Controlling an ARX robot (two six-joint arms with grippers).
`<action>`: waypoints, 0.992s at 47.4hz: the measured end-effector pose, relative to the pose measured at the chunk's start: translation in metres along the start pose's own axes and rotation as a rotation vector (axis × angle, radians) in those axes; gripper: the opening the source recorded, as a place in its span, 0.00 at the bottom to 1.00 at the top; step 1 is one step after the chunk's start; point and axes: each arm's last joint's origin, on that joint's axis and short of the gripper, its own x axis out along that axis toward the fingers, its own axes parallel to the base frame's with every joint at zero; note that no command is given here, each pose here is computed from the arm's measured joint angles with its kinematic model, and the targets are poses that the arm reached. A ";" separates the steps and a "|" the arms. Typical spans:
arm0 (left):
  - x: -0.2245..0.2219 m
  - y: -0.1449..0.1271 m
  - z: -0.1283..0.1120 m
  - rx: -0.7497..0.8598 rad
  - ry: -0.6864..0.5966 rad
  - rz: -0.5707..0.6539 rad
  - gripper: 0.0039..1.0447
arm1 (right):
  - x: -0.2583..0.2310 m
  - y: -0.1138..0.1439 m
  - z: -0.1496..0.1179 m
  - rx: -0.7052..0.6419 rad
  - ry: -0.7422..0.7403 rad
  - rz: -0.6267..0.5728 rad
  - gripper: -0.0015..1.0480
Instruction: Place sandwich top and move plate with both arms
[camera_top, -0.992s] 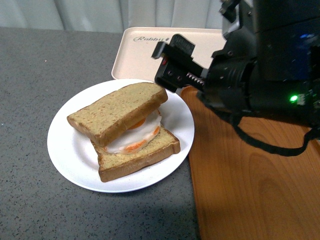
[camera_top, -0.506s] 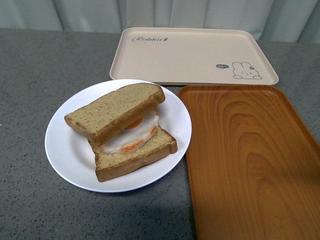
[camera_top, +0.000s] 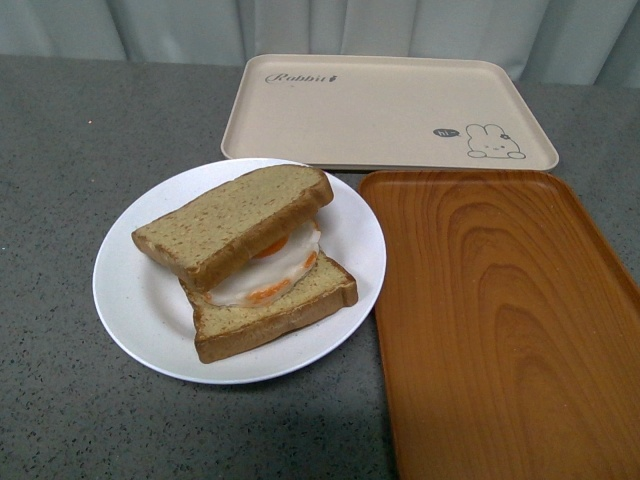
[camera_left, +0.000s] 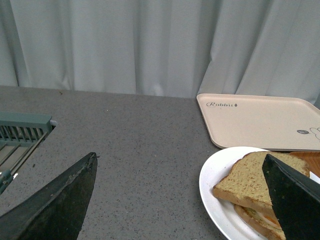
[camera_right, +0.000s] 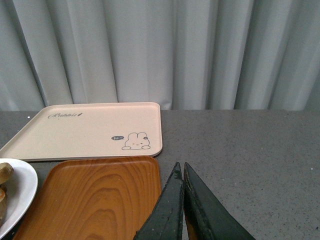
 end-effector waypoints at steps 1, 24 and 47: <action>0.000 0.000 0.000 0.000 0.000 0.000 0.94 | 0.000 0.000 0.000 0.000 0.000 0.000 0.01; 0.000 0.000 0.000 0.000 0.000 0.000 0.94 | 0.000 0.000 -0.005 0.295 0.284 0.055 0.58; 0.000 0.000 0.000 0.000 0.000 0.000 0.94 | 0.000 -0.001 0.000 0.034 0.004 -0.007 0.48</action>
